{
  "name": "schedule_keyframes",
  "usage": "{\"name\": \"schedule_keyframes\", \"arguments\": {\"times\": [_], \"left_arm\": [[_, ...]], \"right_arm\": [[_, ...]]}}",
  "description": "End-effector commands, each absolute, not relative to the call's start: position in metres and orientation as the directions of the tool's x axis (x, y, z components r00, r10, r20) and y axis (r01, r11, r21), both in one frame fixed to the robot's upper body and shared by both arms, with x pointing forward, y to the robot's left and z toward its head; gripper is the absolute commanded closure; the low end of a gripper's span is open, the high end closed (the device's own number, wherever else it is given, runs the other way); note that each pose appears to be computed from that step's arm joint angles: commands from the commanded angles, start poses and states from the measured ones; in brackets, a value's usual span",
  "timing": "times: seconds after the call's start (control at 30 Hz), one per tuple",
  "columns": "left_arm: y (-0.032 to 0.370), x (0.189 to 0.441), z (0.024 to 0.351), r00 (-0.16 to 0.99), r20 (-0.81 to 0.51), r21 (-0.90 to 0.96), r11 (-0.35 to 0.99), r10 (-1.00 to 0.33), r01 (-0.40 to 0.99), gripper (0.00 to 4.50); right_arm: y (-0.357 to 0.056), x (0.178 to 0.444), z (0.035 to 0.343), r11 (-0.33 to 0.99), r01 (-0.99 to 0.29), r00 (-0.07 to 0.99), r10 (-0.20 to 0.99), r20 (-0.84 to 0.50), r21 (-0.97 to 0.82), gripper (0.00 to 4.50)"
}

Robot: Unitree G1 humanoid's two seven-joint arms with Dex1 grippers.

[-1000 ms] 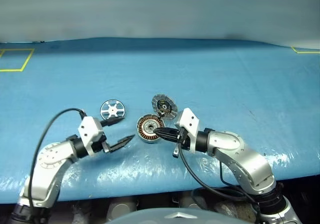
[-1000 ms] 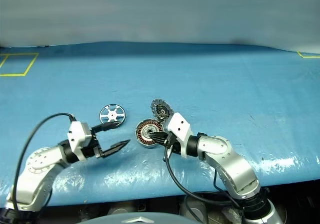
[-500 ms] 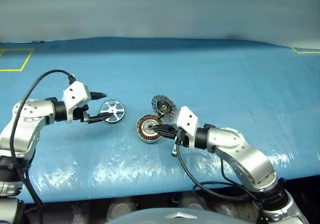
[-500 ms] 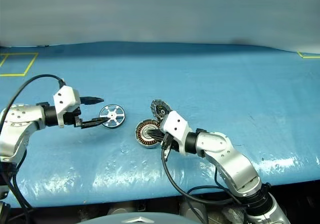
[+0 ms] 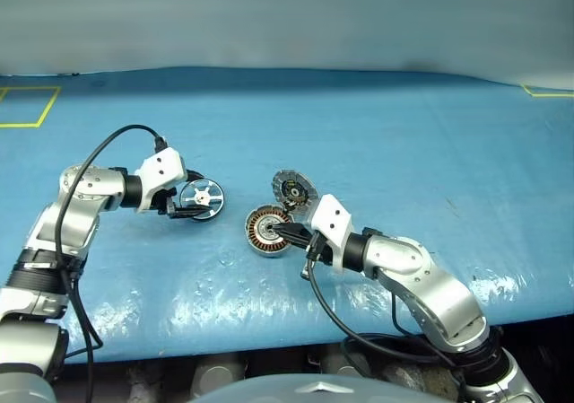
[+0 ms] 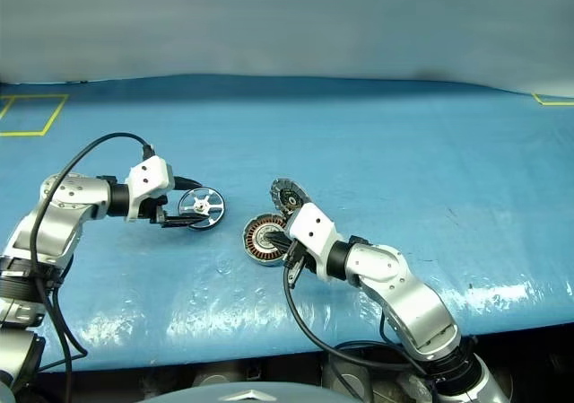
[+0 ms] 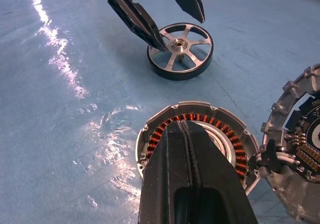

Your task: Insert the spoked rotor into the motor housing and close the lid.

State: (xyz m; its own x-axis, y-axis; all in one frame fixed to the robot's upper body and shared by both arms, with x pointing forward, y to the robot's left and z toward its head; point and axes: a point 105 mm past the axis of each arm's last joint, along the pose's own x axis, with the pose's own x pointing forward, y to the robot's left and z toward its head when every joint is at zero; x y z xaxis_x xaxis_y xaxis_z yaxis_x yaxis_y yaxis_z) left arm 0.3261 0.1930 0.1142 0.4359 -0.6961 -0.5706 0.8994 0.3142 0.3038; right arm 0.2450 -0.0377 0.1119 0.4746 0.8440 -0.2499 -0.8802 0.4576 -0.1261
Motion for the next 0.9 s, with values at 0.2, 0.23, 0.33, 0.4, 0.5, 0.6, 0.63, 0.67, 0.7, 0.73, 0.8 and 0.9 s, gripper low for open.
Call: {"name": "schedule_keyframes", "arguments": {"times": [0.2, 0.23, 0.33, 0.4, 0.5, 0.6, 0.63, 0.67, 0.7, 0.73, 0.8, 0.9], "left_arm": [[0.204, 0.341, 0.108, 0.475, -0.66, 0.36, 0.31, -0.583, 0.88, 0.78], [0.203, 0.342, 0.108, 0.481, -0.657, 0.365, 0.313, -0.58, 0.877, 0.78], [0.201, 0.342, 0.106, 0.468, -0.671, 0.369, 0.288, -0.576, 0.884, 0.78], [0.2, 0.343, 0.105, 0.465, -0.674, 0.372, 0.28, -0.574, 0.885, 0.78], [0.196, 0.344, 0.107, 0.457, -0.668, 0.367, 0.274, -0.587, 0.889, 0.78], [0.198, 0.345, 0.109, 0.455, -0.669, 0.365, 0.273, -0.588, 0.89, 0.78], [0.2, 0.346, 0.109, 0.459, -0.669, 0.368, 0.276, -0.585, 0.888, 0.78], [0.2, 0.347, 0.11, 0.463, -0.663, 0.375, 0.273, -0.589, 0.886, 0.78], [0.202, 0.348, 0.109, 0.467, -0.666, 0.375, 0.28, -0.581, 0.884, 0.78], [0.204, 0.349, 0.107, 0.469, -0.673, 0.38, 0.276, -0.572, 0.883, 0.78], [0.206, 0.35, 0.104, 0.476, -0.674, 0.393, 0.272, -0.565, 0.878, 0.78], [0.209, 0.348, 0.097, 0.462, -0.695, 0.379, 0.265, -0.552, 0.887, 1.44]], "right_arm": [[-0.038, 0.247, 0.117, 0.484, -0.867, 0.498, 0.84, -0.217, -0.117, 4.48], [-0.038, 0.247, 0.116, 0.485, -0.867, 0.498, 0.839, -0.219, -0.116, 4.48], [-0.038, 0.248, 0.113, 0.487, -0.865, 0.502, 0.833, -0.232, -0.12, 4.48], [-0.038, 0.248, 0.112, 0.487, -0.865, 0.501, 0.833, -0.232, -0.122, 4.48], [-0.038, 0.248, 0.112, 0.486, -0.865, 0.502, 0.833, -0.233, -0.124, 4.48], [-0.037, 0.247, 0.11, 0.484, -0.866, 0.5, 0.833, -0.238, -0.127, 4.48], [-0.037, 0.247, 0.11, 0.484, -0.866, 0.5, 0.832, -0.239, -0.128, 4.48], [-0.037, 0.248, 0.11, 0.484, -0.866, 0.501, 0.831, -0.241, -0.128, 4.48], [-0.037, 0.248, 0.109, 0.484, -0.865, 0.501, 0.831, -0.241, -0.128, 4.48], [-0.036, 0.248, 0.109, 0.485, -0.865, 0.502, 0.831, -0.241, -0.129, 4.48], [-0.036, 0.248, 0.109, 0.487, -0.864, 0.503, 0.83, -0.24, -0.128, 4.48], [-0.038, 0.251, 0.108, 0.496, -0.858, 0.514, 0.821, -0.249, -0.138, 4.5]]}}
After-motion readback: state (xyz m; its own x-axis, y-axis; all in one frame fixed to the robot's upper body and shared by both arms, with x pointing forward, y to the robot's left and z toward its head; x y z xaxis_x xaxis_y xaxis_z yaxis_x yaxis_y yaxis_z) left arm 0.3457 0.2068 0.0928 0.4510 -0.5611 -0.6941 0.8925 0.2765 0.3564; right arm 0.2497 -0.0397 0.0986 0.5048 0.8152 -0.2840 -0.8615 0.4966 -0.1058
